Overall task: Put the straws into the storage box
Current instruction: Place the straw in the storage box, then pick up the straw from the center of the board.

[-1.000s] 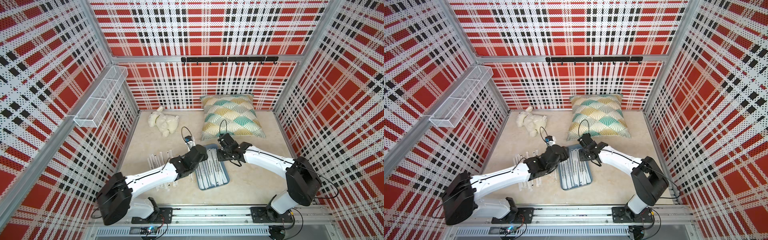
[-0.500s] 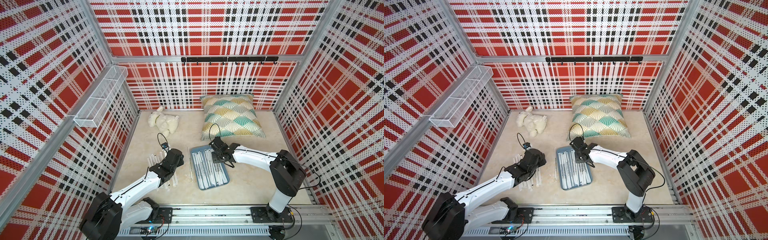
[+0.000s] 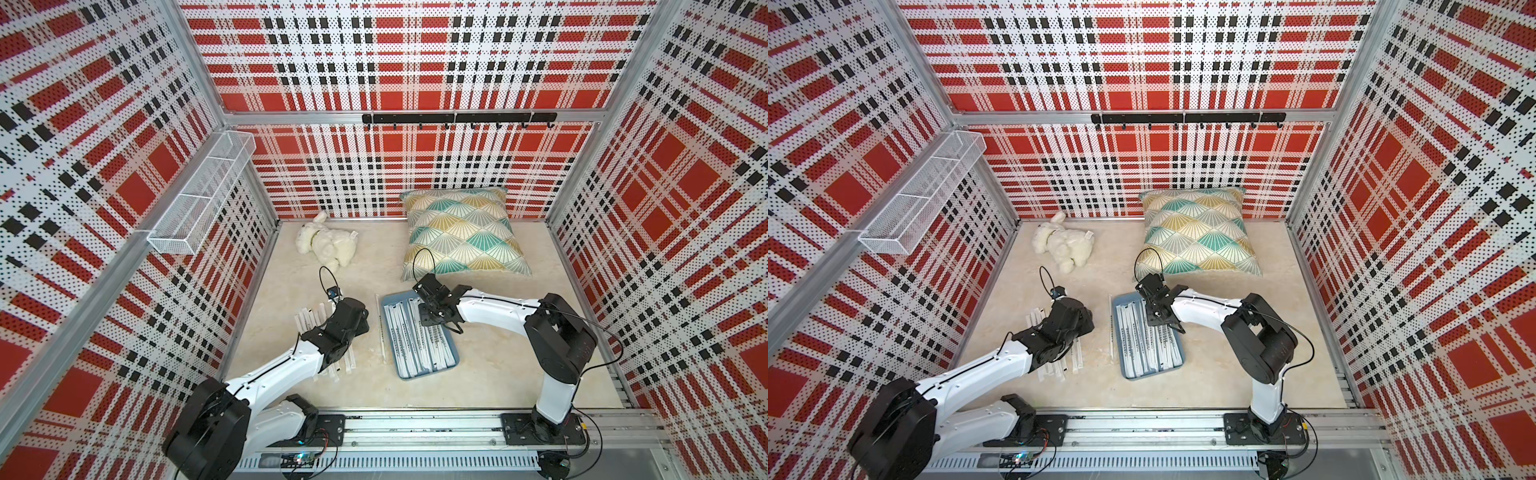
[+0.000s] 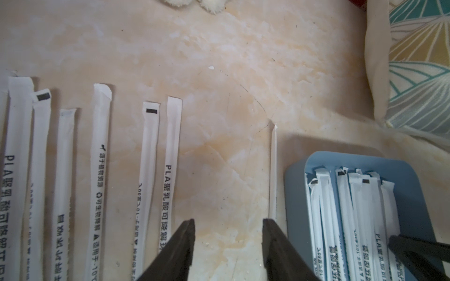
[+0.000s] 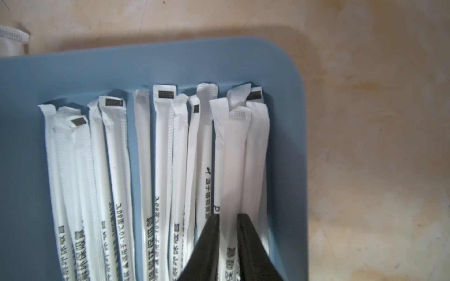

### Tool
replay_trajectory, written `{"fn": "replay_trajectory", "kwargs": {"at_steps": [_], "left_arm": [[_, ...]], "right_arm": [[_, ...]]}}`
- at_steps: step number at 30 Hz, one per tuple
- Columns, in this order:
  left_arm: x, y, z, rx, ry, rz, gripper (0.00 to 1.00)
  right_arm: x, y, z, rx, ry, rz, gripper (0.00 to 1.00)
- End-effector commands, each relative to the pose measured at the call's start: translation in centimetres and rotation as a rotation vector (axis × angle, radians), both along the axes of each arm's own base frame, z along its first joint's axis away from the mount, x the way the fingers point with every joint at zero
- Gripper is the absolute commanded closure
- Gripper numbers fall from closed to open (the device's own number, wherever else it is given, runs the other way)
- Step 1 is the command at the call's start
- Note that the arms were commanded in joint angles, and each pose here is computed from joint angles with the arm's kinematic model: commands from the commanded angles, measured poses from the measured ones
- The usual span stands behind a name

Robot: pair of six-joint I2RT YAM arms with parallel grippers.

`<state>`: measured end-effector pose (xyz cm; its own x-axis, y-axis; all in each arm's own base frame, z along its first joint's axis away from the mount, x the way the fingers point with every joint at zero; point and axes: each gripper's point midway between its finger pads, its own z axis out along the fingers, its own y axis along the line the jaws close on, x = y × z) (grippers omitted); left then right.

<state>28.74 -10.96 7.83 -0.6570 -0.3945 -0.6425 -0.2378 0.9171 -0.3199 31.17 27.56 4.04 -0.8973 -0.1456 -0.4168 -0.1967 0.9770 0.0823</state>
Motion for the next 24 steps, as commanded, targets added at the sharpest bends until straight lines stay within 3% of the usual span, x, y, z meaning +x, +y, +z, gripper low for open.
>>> {"fn": "replay_trajectory", "kwargs": {"at_steps": [1,9,18,24], "left_arm": [[0.3,-0.4,0.0,-0.001,-0.009,-0.019,0.50],[0.6,-0.8,0.2,0.002,-0.009,-0.032,0.51],[0.3,-2.3,-1.6,0.022,0.063,-0.093,0.51],[1.0,-5.8,-2.8,0.085,0.110,-0.171,0.51]], "right_arm": [[0.0,1.3,-0.2,0.034,0.019,0.034,0.78],[0.2,1.3,0.8,0.021,0.002,0.058,0.78],[1.0,0.8,7.0,0.064,-0.096,0.057,0.66],[0.7,-0.9,6.1,0.066,-0.081,0.018,0.66]]}}
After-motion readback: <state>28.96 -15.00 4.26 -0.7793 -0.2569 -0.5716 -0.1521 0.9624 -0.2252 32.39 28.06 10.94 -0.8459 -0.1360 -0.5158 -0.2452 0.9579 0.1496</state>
